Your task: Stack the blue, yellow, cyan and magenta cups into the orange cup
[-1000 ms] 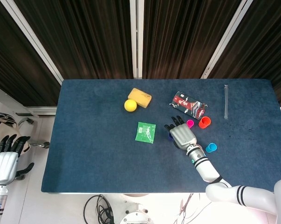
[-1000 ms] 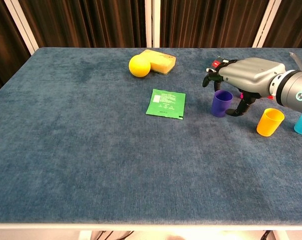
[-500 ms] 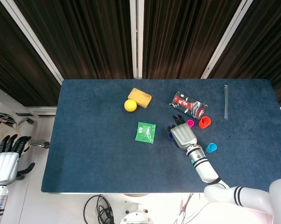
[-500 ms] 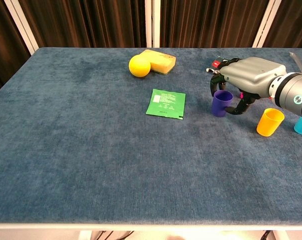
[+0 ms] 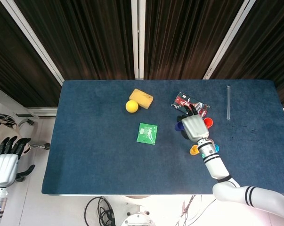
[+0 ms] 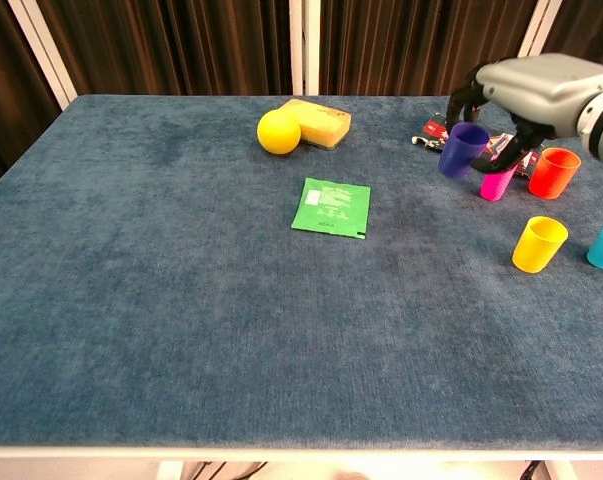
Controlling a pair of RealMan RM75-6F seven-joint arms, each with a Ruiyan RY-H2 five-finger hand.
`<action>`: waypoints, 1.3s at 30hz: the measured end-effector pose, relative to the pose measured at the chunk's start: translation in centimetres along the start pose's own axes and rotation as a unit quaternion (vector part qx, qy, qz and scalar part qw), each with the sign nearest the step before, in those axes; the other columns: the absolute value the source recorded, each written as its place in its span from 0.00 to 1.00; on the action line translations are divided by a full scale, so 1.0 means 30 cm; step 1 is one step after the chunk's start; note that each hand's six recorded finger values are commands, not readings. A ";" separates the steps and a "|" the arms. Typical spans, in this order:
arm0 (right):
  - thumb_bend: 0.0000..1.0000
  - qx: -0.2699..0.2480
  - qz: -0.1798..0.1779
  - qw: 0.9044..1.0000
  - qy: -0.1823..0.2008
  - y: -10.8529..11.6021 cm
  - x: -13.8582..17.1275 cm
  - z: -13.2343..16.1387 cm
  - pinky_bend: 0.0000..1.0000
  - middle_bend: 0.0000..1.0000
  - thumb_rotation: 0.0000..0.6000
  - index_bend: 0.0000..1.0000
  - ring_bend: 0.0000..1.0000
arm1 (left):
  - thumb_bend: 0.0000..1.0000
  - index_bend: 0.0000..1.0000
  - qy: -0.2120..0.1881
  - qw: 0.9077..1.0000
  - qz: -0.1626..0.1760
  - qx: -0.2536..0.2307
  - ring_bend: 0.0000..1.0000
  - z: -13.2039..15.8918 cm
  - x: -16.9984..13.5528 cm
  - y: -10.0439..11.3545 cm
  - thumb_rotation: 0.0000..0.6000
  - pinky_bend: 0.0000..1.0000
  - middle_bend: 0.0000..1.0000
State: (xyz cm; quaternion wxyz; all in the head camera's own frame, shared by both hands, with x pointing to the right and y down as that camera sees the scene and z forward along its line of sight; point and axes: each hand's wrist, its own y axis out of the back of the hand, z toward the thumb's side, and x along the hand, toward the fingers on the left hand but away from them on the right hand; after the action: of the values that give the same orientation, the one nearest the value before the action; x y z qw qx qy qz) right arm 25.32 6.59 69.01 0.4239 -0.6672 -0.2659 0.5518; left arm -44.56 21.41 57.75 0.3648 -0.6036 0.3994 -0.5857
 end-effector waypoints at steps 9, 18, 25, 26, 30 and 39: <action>0.33 0.021 -0.019 0.996 -0.080 0.062 0.002 -0.218 0.00 0.49 1.00 0.46 0.07 | 0.19 0.15 -0.004 1.000 -0.003 -0.002 0.03 0.000 0.013 -0.011 1.00 0.00 0.14; 0.33 0.041 0.021 0.992 -0.119 -0.008 0.012 -0.321 0.00 0.48 1.00 0.46 0.07 | 0.19 0.15 -0.012 1.000 -0.002 -0.001 0.03 0.015 0.034 -0.008 1.00 0.00 0.14; 0.33 0.051 0.033 0.991 -0.119 -0.034 0.014 -0.320 0.00 0.48 1.00 0.46 0.07 | 0.19 0.15 -0.015 1.000 -0.002 -0.001 0.03 0.023 0.040 -0.007 1.00 0.00 0.14; 0.33 0.053 0.035 0.991 -0.120 -0.036 0.015 -0.321 0.00 0.48 1.00 0.46 0.07 | 0.19 0.15 -0.015 1.000 -0.002 -0.001 0.03 0.023 0.039 -0.007 1.00 0.00 0.14; 0.33 0.058 0.042 0.989 -0.127 -0.046 0.018 -0.327 0.00 0.46 1.00 0.46 0.07 | 0.19 0.15 -0.013 1.000 -0.002 -0.001 0.03 0.018 0.036 -0.006 1.00 0.00 0.14; 0.28 0.051 0.057 0.988 -0.130 -0.057 0.023 -0.325 0.00 0.16 1.00 0.07 0.00 | 0.19 0.15 -0.012 1.000 -0.004 -0.001 0.03 0.015 0.036 -0.011 1.00 0.00 0.14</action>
State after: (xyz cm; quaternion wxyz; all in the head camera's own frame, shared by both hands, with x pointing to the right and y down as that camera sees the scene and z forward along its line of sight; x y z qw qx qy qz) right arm 35.06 5.35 70.45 0.3871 -0.5810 -0.2515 0.6703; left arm -44.10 20.55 58.48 0.3664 -0.6127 0.3928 -0.5797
